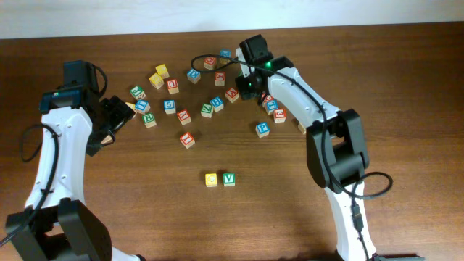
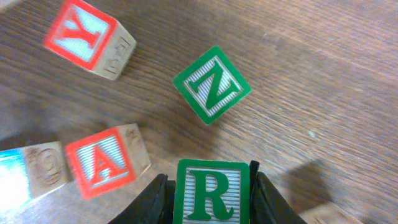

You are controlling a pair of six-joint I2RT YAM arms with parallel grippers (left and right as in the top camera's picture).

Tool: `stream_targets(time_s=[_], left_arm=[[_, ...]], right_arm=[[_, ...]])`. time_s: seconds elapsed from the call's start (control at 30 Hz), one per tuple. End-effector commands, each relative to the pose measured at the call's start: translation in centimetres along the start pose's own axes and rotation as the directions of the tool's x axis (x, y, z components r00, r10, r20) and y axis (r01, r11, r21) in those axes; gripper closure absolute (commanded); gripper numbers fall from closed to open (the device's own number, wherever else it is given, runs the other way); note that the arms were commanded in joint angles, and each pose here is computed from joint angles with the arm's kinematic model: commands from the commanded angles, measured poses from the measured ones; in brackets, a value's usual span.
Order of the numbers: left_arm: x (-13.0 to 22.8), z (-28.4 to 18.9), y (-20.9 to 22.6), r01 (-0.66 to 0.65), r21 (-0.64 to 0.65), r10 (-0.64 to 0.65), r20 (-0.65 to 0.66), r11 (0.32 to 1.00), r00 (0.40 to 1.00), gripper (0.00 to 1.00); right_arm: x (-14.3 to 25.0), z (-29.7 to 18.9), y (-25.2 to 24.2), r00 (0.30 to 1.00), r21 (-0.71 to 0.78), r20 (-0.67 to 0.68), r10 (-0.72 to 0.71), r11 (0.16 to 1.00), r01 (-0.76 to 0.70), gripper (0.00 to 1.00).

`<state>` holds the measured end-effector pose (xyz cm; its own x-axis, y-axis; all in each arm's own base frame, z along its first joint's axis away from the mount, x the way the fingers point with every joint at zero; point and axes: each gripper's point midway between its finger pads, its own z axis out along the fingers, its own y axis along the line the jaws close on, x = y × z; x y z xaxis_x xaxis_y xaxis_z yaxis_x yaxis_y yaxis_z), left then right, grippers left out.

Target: Spell out CVPR

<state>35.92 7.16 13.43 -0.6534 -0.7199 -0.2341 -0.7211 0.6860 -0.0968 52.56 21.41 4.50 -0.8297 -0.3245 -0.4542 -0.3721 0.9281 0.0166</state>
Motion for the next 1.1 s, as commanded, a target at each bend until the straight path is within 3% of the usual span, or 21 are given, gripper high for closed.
stream_targets(time_s=[0.0,0.13,0.23,0.33,0.43,0.57,0.6,0.73,0.77,0.8,0.93,1.07], left_arm=[[0.1,-0.1,0.1,-0.011,0.004,0.011,0.001,1.0,1.0,0.01],[0.1,-0.1,0.2,-0.01,0.001,0.01,-0.002,1.0,1.0,0.01],[0.2,-0.1,0.2,-0.011,-0.001,0.011,-0.006,1.0,1.0,0.01],[0.5,-0.1,0.4,-0.012,-0.007,0.012,-0.015,1.0,1.0,0.0],[0.6,-0.1,0.5,-0.012,-0.01,0.012,-0.019,1.0,1.0,0.01],[0.6,-0.1,0.5,-0.012,-0.012,0.012,-0.021,1.0,1.0,0.01],[0.6,-0.1,0.5,-0.012,-0.012,0.012,-0.021,1.0,1.0,0.0],[0.6,-0.1,0.5,-0.012,-0.012,0.012,-0.021,1.0,1.0,0.01],[0.6,-0.1,0.5,-0.012,-0.012,0.012,-0.021,1.0,1.0,0.01],[0.7,-0.1,0.5,-0.013,-0.014,0.012,-0.024,1.0,1.0,0.01],[0.7,-0.1,0.5,-0.013,-0.014,0.012,-0.024,1.0,1.0,0.01],[0.7,-0.2,0.6,-0.013,-0.014,0.012,-0.024,1.0,1.0,0.01]], right_arm=[[-4.9,-9.4,0.4,0.985,0.009,0.17,0.003,1.0,-0.004,0.72],[-3.4,-21.3,0.5,0.98,0.008,0.198,0.002,1.0,-0.004,0.75],[1.3,-30.4,0.5,0.985,0.008,0.175,0.01,1.0,-0.011,0.74],[6.8,-34.3,0.5,0.995,0.004,0.068,0.07,0.997,-0.071,0.73],[12.2,-31.2,1.3,0.979,-0.02,-0.177,0.097,0.995,-0.102,0.74],[17.4,-20.9,2.9,0.926,-0.047,-0.321,0.198,0.973,-0.225,0.73],[18.8,-18.6,3.5,0.914,-0.044,-0.336,0.229,0.965,-0.258,0.69],[20.7,-13.2,7.6,0.923,-0.058,-0.264,0.279,0.951,-0.304,0.68],[20.8,-12.6,7.2,0.927,0.014,-0.232,0.295,0.954,-0.3,0.68],[20.5,-12.3,6.6,0.937,0.06,-0.195,0.288,0.958,-0.282,0.65],[17.2,-11.9,7.1,0.948,-0.003,-0.077,0.31,0.951,-0.311,0.55],[18.0,-9.4,7.6,0.88,0.028,-0.115,0.46,0.887,-0.46,0.55]])
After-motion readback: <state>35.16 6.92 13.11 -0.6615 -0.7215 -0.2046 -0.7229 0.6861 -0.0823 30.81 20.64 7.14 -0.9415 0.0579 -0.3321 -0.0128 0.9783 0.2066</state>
